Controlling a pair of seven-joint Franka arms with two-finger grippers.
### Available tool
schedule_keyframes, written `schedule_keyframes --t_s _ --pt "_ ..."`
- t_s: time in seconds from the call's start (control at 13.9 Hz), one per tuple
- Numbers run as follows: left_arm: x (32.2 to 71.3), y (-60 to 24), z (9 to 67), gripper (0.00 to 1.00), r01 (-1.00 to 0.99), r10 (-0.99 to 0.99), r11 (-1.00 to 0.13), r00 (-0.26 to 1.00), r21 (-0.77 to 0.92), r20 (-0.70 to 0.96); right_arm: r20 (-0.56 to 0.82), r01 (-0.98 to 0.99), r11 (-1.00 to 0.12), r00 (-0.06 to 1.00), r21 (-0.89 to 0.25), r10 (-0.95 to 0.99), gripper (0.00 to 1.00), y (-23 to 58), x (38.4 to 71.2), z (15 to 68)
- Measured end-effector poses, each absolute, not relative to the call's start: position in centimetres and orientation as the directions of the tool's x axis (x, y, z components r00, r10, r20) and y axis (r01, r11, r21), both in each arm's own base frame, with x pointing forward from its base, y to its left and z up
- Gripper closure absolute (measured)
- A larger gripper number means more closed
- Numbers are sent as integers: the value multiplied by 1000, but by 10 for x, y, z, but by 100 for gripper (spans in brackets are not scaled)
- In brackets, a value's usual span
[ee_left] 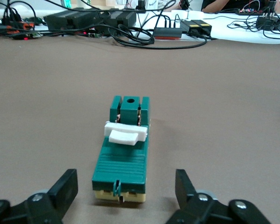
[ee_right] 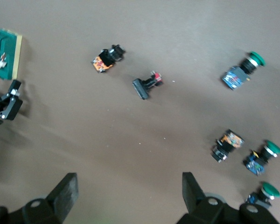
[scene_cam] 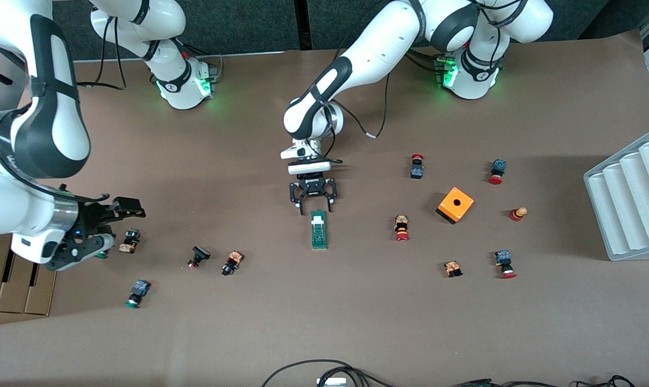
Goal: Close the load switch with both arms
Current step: 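Lower the left gripper and grasp the green switch base, then hold the switch base with the left gripper while the right gripper approaches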
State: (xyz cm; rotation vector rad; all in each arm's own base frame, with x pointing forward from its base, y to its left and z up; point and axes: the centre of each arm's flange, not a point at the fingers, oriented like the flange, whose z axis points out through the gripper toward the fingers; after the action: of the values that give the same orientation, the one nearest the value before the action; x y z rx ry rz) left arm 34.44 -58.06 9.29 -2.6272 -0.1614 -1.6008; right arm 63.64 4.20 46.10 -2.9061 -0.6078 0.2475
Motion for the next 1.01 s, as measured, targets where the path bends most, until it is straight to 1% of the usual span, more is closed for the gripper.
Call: schedule_keyframes --t_s 0.36,0.58,0.86,0.94,1.01 --pt "342 -578 84 13 82 25 -997 417 -11 909 -99 489 -852 854 -187 511 0 80 651 421" --pt "338 -568 73 14 53 20 -999 395 0 918 -102 530 -827 827 -188 553 0 114 649 413" --pt "341 -562 69 15 54 41 -998 383 21 923 -90 571 -800 800 -185 593 0 137 648 406" --pt "341 -562 69 16 55 46 -998 382 27 923 -80 594 -784 786 -180 614 0 153 648 401" --pt "341 -562 69 19 54 48 -998 381 30 923 -71 622 -763 765 -176 640 0 173 646 395"
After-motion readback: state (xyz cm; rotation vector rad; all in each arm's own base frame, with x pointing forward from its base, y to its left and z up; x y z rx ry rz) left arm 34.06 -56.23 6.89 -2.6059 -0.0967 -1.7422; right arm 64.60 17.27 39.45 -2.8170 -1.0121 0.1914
